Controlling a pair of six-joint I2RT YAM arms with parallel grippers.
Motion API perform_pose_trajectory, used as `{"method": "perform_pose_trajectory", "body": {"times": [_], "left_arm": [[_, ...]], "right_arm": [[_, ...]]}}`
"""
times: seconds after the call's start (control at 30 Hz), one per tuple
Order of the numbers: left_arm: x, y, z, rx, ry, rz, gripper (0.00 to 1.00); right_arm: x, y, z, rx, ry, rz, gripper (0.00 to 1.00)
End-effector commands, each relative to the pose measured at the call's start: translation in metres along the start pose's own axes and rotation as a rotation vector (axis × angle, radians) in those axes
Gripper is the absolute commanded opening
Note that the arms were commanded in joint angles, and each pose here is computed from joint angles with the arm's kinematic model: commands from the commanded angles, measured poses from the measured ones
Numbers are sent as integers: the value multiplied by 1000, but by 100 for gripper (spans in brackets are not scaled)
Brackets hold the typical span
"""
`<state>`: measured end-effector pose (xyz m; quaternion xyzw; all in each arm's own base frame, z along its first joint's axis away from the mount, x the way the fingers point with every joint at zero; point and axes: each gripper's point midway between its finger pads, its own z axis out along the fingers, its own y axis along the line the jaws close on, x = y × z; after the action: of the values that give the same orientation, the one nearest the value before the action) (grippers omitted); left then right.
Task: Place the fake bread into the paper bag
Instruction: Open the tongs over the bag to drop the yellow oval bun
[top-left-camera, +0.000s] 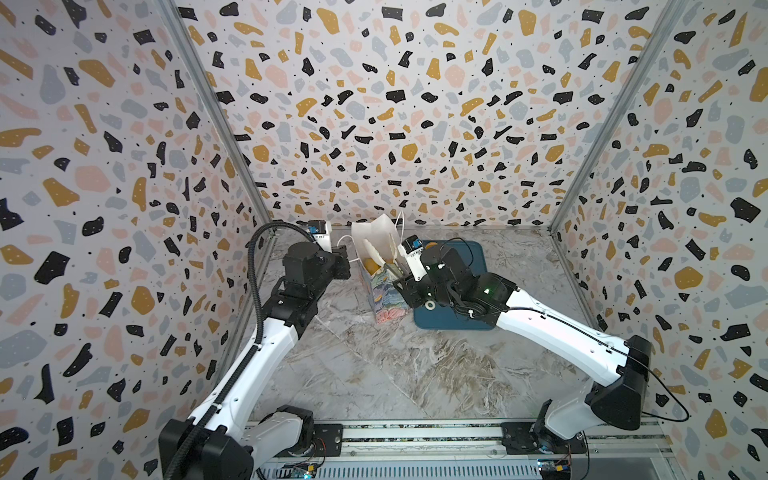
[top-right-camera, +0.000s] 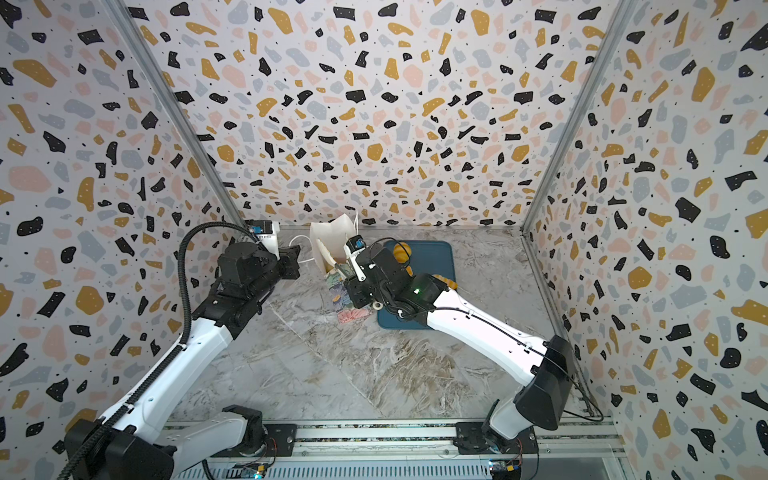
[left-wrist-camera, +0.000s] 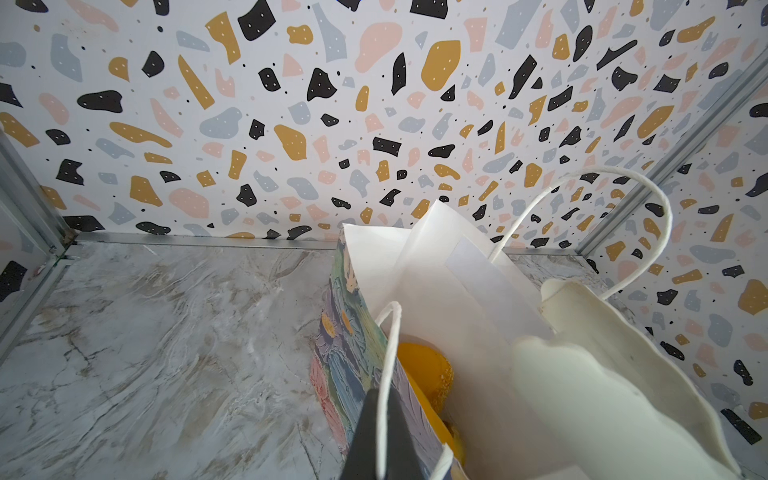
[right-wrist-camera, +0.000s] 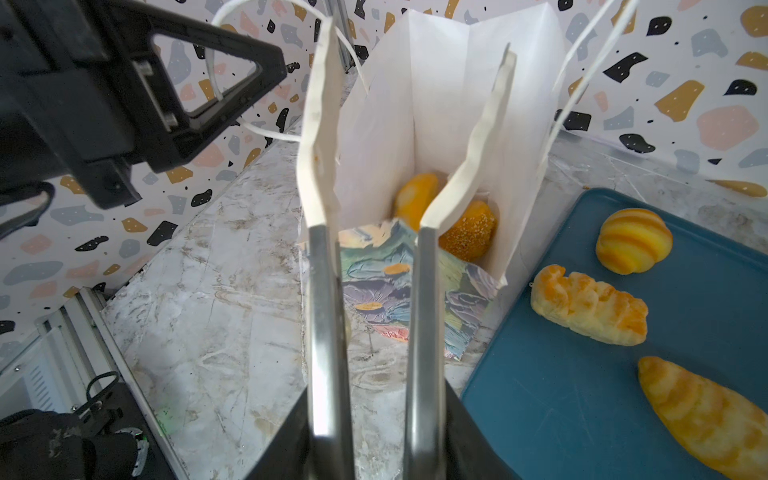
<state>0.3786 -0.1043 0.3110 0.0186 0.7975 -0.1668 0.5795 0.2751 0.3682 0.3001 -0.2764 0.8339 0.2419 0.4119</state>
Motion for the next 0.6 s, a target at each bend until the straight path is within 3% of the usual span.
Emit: {"method": "perform_pose_trajectory", "body": {"times": [0.0,0.57], "left_arm": [[-7,-3,-6,4,-33,11,0],[-7,-2,-5,0,-32,7,0]], "right_arm": [[-29,4,-24,-19,-109,17,46],[-26,-3,-62,-46,-216,40,48]]}}
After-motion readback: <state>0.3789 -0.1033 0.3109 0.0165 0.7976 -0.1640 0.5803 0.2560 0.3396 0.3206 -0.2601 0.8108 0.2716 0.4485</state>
